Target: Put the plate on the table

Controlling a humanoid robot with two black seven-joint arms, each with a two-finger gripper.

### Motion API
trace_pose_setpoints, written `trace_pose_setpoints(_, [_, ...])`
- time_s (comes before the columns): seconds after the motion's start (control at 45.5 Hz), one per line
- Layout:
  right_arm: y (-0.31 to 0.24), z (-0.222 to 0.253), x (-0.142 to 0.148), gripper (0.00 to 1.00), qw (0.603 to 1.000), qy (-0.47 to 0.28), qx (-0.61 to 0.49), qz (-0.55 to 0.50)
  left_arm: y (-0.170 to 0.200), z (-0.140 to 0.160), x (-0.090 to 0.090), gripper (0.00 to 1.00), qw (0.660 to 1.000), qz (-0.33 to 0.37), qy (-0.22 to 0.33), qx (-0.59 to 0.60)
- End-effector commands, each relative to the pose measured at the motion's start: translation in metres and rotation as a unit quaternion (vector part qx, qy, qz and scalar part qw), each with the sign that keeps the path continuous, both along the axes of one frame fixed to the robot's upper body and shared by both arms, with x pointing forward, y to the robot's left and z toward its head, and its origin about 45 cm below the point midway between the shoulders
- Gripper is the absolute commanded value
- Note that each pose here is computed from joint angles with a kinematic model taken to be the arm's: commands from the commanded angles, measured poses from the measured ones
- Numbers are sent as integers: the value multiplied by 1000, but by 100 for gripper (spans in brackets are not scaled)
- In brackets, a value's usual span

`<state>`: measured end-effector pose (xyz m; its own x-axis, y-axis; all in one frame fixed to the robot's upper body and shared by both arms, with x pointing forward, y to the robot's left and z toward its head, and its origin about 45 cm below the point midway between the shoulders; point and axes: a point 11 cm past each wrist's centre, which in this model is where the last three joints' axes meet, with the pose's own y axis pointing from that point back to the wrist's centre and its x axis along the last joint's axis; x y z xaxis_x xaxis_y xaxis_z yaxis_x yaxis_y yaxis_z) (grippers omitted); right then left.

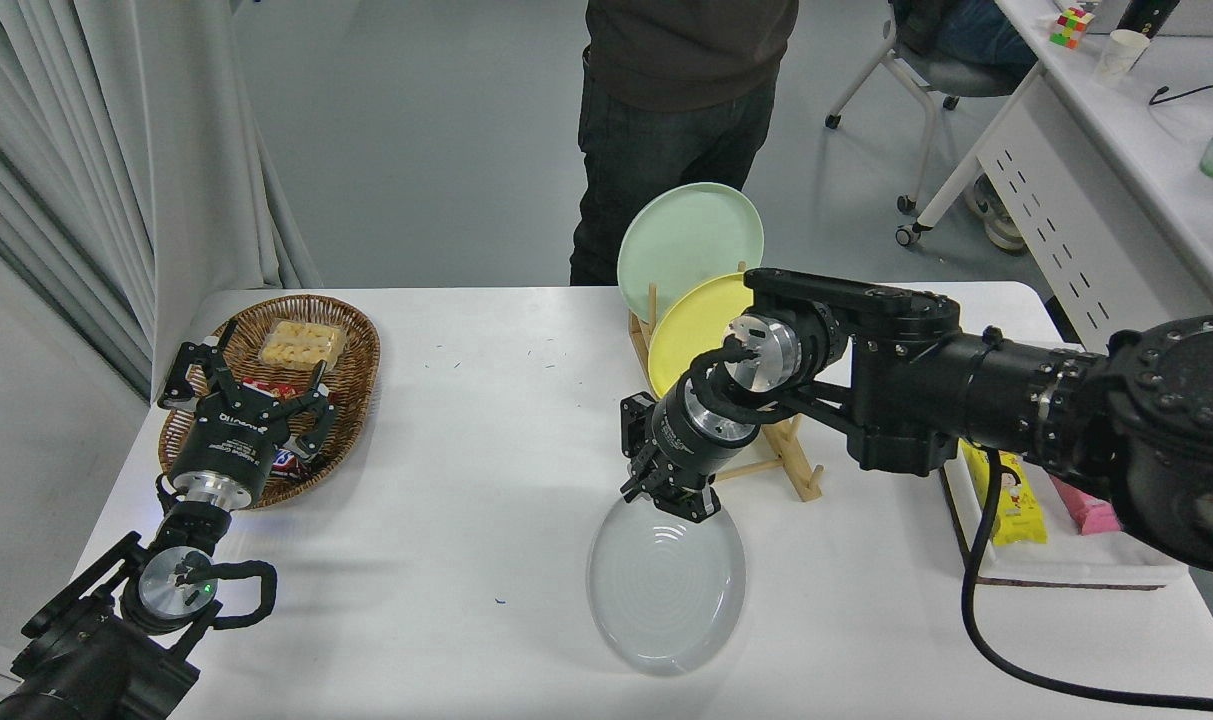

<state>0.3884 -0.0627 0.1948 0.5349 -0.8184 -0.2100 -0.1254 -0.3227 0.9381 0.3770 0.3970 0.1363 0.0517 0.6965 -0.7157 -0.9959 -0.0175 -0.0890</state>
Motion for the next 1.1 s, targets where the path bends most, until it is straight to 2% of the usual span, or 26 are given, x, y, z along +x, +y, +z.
trace_pose_setpoints(0.0, [2,-1,-3,0,1000,2,0,-12,0,0,0,98,1000,0,0,0])
trace_pose_setpoints(0.242, [-4,-5,-1,0,998,3,-25,-61,0,0,0,98,1000,0,0,0])
trace_pose_setpoints(0.571, [12,12,11,0,996,-34,33,-74,0,0,0,98,1000,0,0,0])
trace_pose_setpoints(0.857, [2,-21,-3,0,994,6,36,-100,0,0,0,98,1000,0,0,0])
trace_pose_setpoints(1.077, [-4,-27,-1,0,986,35,50,-153,0,0,0,98,1000,0,0,0])
